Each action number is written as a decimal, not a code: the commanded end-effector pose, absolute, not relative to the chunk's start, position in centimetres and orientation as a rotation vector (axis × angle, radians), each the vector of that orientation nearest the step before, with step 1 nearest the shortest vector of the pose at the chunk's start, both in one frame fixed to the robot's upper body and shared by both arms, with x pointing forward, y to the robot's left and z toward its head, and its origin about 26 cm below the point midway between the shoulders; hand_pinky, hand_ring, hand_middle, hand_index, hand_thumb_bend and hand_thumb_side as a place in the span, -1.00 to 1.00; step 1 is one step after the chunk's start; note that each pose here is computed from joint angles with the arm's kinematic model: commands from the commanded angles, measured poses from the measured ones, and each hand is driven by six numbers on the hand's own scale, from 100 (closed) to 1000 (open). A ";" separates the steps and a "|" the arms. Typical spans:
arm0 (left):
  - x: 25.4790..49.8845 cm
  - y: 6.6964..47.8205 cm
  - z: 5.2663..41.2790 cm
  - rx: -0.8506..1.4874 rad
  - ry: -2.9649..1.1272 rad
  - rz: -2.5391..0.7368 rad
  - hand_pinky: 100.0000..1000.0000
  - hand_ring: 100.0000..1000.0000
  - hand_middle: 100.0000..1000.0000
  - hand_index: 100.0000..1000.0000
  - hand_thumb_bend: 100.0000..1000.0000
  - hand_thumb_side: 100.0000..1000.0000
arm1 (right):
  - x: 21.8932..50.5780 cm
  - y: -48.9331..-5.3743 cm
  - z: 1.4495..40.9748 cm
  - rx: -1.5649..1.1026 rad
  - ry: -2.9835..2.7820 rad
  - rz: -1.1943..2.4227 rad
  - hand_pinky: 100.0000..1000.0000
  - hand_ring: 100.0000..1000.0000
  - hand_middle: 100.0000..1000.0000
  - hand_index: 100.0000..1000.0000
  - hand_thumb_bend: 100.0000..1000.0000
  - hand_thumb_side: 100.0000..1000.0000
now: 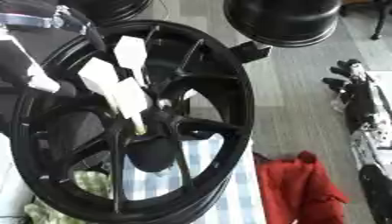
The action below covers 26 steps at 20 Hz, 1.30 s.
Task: Pull the pin out of the wheel hub.
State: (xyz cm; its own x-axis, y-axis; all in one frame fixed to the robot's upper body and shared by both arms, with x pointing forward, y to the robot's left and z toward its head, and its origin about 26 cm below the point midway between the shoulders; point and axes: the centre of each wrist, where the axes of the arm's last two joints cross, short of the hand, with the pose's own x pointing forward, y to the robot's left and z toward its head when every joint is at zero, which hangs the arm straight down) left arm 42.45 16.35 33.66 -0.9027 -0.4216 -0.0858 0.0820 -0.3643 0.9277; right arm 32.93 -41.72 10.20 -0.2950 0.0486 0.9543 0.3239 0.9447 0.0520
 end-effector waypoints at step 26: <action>43.1 15.5 33.2 0.367 -1.413 -2.569 0.65 0.59 0.36 0.51 -0.44 -0.44 | 33.1 -42.4 11.4 -0.297 -1.878 -0.239 0.77 0.31 0.41 0.56 -1.00 0.51</action>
State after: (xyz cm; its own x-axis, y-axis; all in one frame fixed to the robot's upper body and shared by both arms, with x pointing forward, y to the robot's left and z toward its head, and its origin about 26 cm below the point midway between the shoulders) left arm 43.46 15.52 31.80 -0.9079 -0.4157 -0.0533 0.1193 -0.3784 0.9179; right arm 33.06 -41.69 9.97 -0.2837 0.0462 0.9578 0.3179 0.9469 0.0484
